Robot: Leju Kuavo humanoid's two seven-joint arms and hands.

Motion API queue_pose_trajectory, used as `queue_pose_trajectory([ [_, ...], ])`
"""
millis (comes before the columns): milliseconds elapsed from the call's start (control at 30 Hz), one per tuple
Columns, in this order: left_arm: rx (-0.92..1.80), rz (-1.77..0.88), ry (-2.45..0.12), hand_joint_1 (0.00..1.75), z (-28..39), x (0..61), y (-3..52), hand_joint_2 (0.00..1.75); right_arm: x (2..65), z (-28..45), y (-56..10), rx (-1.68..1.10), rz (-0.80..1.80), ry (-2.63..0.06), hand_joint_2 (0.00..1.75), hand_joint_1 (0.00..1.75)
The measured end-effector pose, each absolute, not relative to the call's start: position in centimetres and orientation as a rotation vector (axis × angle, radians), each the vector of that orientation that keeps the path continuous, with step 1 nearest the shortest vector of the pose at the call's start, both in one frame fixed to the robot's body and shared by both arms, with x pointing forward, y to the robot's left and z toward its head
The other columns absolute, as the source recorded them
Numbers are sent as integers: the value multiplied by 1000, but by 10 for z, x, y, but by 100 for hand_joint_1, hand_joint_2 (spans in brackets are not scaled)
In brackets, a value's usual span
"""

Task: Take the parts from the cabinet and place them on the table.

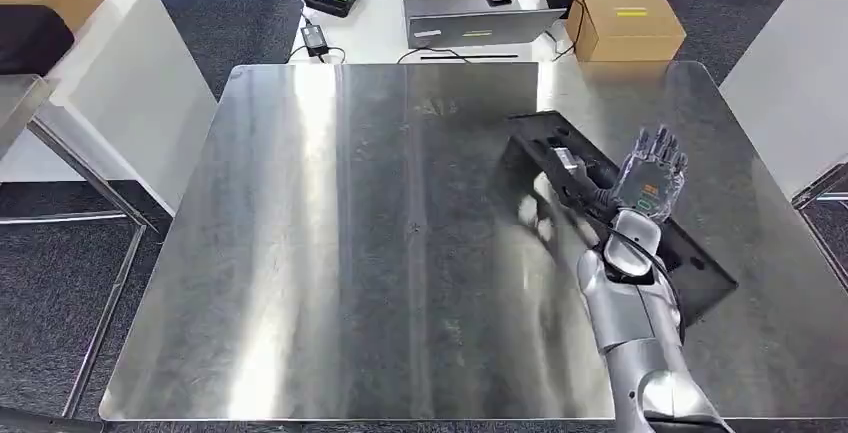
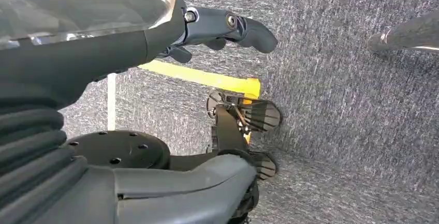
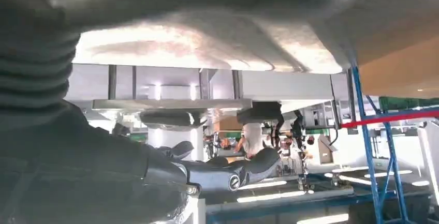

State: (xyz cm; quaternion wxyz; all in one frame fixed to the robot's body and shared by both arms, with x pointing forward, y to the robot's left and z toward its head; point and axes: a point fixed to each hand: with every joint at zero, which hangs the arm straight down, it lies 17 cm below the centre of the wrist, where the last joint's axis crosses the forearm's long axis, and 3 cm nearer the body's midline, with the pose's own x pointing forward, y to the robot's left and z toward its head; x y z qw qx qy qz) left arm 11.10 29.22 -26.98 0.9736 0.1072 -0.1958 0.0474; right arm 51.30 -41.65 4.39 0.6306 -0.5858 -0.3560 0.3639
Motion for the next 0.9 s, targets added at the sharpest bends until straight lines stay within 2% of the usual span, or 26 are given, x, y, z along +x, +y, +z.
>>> queue_pose_trajectory([
  [233, 214, 96, -398, 0, -270, 112, 290, 0, 522, 75, -406, -1408, 784, -962, 0, 0],
  [300, 215, 97, -405, 0, -269, 113, 289, 0, 528, 104, -383, -1402, 743, -1184, 0, 0],
  [433, 214, 96, -418, 0, -268, 115, 288, 0, 519, 166, -328, -1080, 464, -1748, 0, 0],
  [500, 213, 95, -420, 0, -268, 115, 288, 0, 511, 185, -321, -981, 332, -1849, 0, 0],
  [600, 213, 95, -426, 0, -267, 117, 288, 0, 499, 212, -285, -533, 177, -2074, 0, 0],
  [733, 209, 95, -431, 0, -267, 118, 288, 0, 460, 270, -236, 376, -93, -2245, 0, 0],
  [767, 210, 94, -431, 0, -267, 118, 289, 0, 448, 286, -227, 518, -99, -2270, 0, 0],
  [900, 221, 98, -432, 0, -267, 120, 294, 0, 417, 313, -200, 792, -59, -2292, 0, 0],
])
